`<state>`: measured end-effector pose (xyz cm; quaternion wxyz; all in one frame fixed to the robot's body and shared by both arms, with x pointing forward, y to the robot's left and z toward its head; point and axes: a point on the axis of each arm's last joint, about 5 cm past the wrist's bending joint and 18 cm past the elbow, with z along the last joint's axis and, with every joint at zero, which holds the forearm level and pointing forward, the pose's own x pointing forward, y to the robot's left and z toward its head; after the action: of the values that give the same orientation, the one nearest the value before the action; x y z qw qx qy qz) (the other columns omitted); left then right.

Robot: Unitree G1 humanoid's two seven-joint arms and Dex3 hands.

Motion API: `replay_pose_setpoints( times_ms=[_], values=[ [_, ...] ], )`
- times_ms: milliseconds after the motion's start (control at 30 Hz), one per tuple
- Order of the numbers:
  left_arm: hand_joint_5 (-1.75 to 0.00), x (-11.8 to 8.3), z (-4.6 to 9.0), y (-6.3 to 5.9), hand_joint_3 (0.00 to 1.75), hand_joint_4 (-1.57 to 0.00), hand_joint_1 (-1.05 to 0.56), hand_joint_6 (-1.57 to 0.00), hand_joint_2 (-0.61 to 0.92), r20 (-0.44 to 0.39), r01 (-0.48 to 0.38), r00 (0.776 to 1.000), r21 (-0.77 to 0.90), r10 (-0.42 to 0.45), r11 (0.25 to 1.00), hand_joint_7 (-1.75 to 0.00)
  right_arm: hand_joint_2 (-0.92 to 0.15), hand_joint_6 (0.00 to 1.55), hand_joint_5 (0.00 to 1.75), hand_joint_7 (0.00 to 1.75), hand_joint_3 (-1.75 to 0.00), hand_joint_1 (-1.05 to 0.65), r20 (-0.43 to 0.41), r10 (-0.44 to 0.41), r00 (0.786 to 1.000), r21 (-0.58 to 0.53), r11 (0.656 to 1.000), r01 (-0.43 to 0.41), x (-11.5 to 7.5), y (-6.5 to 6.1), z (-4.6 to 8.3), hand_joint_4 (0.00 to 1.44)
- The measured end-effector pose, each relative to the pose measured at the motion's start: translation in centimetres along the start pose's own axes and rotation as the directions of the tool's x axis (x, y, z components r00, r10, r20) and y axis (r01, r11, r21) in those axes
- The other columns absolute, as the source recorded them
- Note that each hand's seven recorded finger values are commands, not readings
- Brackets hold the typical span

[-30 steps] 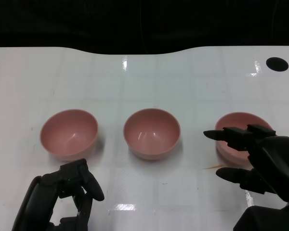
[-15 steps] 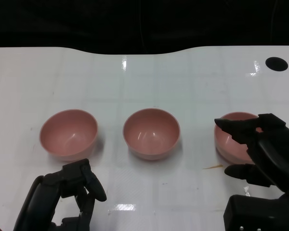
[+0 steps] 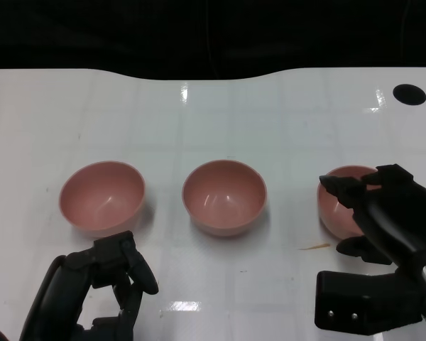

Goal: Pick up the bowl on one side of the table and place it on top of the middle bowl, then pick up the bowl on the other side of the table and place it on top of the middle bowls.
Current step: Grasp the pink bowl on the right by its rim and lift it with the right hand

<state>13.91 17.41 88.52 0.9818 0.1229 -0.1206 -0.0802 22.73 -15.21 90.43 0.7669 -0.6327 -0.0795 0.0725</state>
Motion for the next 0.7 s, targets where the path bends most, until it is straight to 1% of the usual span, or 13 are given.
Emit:
replay_pose_setpoints(
  times_ms=[100,300,400,433,500,533,567,600,633,700],
  values=[
    [-1.75,0.0,0.0,0.0,1.44,-0.86,-0.1,-0.8,0.35,0.002,0.0,1.0,0.0,0.0,1.0,-1.53,-0.87,0.39,0.58,0.03,0.0,-0.61,-0.01,0.015,1.0,-0.013,1.0,-0.015,0.3,0.4,0.0,0.18],
    [-1.73,0.1,0.1,0.0,1.45,-0.86,-0.11,-0.8,0.34,-0.001,0.0,1.0,0.003,0.0,1.0,-1.51,-0.87,0.43,0.57,0.04,0.0,-0.61,-0.064,0.044,0.997,-0.047,0.998,-0.047,1.1,1.1,-0.5,0.21],
    [-1.73,0.1,0.2,0.0,1.45,-0.86,-0.1,-0.8,0.34,-0.003,0.0,1.0,0.005,0.0,1.0,-1.51,-0.88,0.47,0.48,0.03,0.0,-0.61,-0.075,0.063,0.995,-0.059,0.996,-0.068,1.5,1.4,-0.6,0.32],
    [-1.73,0.1,0.3,0.0,1.45,-0.86,-0.1,-0.8,0.34,-0.001,0.0,1.0,0.006,0.0,1.0,-1.51,-0.88,0.48,0.46,0.02,0.0,-0.61,-0.078,0.07,0.995,-0.06,0.995,-0.075,1.5,1.5,-0.6,0.34],
    [-1.73,0.2,0.4,0.1,1.45,-0.86,-0.1,-0.8,0.34,0.001,-0.001,1.0,0.007,0.001,1.0,-1.51,-0.89,0.52,0.37,0.02,0.0,-0.61,-0.089,0.087,0.992,-0.057,0.994,-0.092,1.6,1.8,-0.7,0.41],
    [-1.73,0.2,0.4,0.1,1.45,-0.86,-0.11,-0.8,0.33,0.001,-0.001,1.0,0.006,0.001,1.0,-1.51,-0.91,0.55,0.3,0.02,-0.02,-0.61,-0.096,0.102,0.99,-0.056,0.993,-0.107,1.7,1.9,-0.7,0.5],
    [-1.73,0.2,0.4,0.0,1.45,-0.86,-0.11,-0.8,0.33,0.003,-0.001,1.0,0.007,0.001,1.0,-1.51,-0.92,0.56,0.26,0.01,-0.02,-0.61,-0.104,0.12,0.987,-0.056,0.99,-0.126,1.8,1.9,-0.7,0.53],
    [-1.73,0.2,0.5,0.1,1.46,-0.86,-0.11,-0.8,0.33,0.004,-0.001,1.0,0.01,0.001,1.0,-1.52,-0.92,0.61,0.26,0.03,-0.02,-0.6,-0.109,0.137,0.985,-0.059,0.988,-0.144,1.8,2.0,-0.6,0.61],
    [-1.73,0.2,0.5,0.0,1.46,-0.86,-0.11,-0.8,0.33,0.005,0.0,1.0,0.011,0.0,1.0,-1.52,-0.92,0.62,0.26,0.03,-0.03,-0.6,-0.112,0.152,0.982,-0.062,0.985,-0.159,1.9,2.0,-0.5,0.64],
    [-1.74,0.1,0.5,0.0,1.46,-0.87,-0.1,-0.8,0.33,0.004,0.0,1.0,0.013,0.0,1.0,-1.52,-0.92,0.69,0.29,0.06,-0.03,-0.58,-0.108,0.173,0.979,-0.063,0.982,-0.18,2.1,1.9,-0.4,0.74]
  ],
)
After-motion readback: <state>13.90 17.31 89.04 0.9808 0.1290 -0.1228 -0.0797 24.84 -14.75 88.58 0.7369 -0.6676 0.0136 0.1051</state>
